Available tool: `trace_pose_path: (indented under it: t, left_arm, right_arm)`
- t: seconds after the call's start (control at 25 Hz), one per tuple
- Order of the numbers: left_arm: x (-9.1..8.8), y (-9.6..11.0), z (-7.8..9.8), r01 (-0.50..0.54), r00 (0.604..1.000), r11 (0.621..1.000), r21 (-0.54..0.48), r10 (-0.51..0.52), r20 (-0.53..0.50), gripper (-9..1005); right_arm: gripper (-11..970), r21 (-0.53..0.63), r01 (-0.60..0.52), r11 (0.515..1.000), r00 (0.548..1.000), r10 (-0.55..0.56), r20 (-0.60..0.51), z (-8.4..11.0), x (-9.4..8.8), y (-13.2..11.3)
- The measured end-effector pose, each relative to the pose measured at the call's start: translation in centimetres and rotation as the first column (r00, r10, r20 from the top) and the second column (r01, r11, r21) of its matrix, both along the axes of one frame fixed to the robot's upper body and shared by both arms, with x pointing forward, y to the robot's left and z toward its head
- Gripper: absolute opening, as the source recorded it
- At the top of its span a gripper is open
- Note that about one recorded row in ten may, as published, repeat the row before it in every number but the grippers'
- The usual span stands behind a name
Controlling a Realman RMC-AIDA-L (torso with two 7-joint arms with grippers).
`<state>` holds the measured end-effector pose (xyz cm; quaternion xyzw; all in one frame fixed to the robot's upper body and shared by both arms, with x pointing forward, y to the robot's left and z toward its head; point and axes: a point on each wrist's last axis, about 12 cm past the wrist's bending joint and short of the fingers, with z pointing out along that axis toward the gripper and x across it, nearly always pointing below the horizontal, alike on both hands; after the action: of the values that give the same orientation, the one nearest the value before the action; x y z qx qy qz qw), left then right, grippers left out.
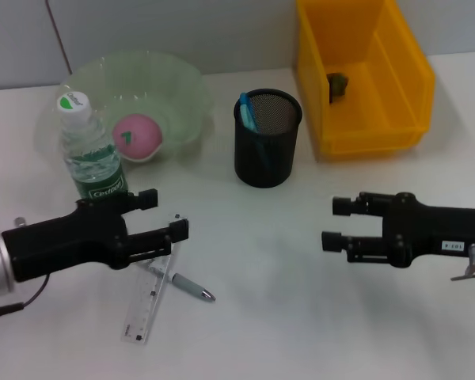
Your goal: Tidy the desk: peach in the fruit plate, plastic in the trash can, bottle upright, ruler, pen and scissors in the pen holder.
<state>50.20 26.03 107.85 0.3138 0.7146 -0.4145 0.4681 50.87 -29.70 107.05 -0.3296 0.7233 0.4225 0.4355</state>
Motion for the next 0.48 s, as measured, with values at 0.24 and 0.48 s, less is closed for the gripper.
trace_pose_path:
  t: [0.24,0.48]
  left_arm:
    - [2.6,-2.7,3.1,0.026,0.979,0.968,0.250,0.025,-0.202,815]
    - [4.3,-4.9,3.9,0.048,0.942,0.895,0.444,0.107,-0.317,814]
  right_arm:
    - [743,-0.064,-0.041,0.997,0.999,0.041,-0.009,0.0,0.1,-0.1]
    - [743,-0.100,-0.052,0.994,0.999,0.052,-0.007,0.0,0.2,-0.3]
